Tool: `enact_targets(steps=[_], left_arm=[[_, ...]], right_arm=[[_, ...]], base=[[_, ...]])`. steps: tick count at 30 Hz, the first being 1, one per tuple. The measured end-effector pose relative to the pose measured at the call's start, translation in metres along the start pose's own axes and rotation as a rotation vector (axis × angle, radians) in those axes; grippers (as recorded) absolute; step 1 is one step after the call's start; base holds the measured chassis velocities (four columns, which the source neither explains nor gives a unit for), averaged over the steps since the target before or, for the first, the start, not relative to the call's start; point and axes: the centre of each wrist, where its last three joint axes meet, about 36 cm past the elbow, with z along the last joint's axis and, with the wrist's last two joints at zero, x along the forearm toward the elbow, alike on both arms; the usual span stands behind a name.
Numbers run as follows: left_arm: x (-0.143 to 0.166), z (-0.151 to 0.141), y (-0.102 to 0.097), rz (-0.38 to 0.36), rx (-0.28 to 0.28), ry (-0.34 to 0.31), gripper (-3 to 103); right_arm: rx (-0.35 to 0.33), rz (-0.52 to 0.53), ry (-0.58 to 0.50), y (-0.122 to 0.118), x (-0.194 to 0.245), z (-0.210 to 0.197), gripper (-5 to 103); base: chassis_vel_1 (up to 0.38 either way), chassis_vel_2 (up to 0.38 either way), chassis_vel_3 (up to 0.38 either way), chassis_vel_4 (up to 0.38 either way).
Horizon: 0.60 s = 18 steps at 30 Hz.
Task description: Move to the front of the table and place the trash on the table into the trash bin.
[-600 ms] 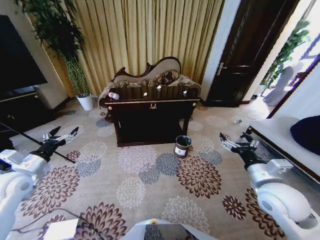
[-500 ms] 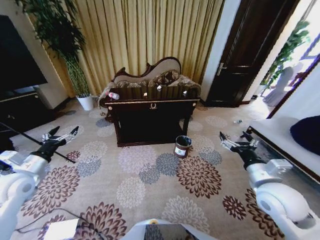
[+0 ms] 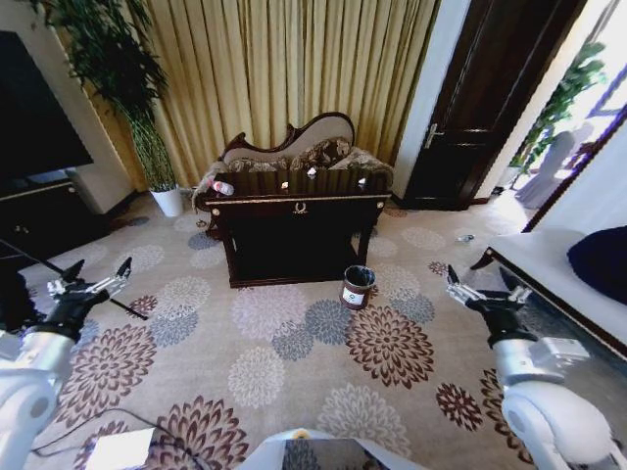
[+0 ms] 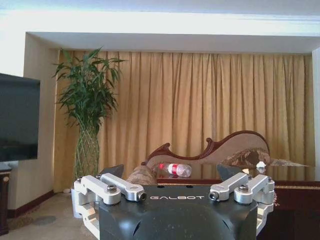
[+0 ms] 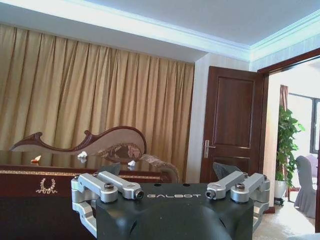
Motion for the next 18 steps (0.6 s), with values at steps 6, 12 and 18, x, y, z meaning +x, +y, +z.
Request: enact_targets(steps=[6, 12, 18], left_arm=[[-0.007, -0.003, -0.009, 0.011, 0.008, 0.005, 100], [-0.009, -0.002, -0.016, 0.020, 0.025, 0.018, 100], [-0.010, -0.001, -0.019, 0.029, 0.028, 0.023, 100]], right_arm=[[-0.001, -0.006, 0.011, 0.001, 0.000, 0.000, 100], [-0.001, -0.008, 0.020, 0.002, -0.002, -0.001, 100], [-0.004, -0.012, 0.023, 0.000, -0.005, -0.001, 100]], base=[[0.000, 0.000, 0.000, 0.000], [0.000, 0.000, 0.000, 0.000], [0.000, 0.000, 0.000, 0.000]])
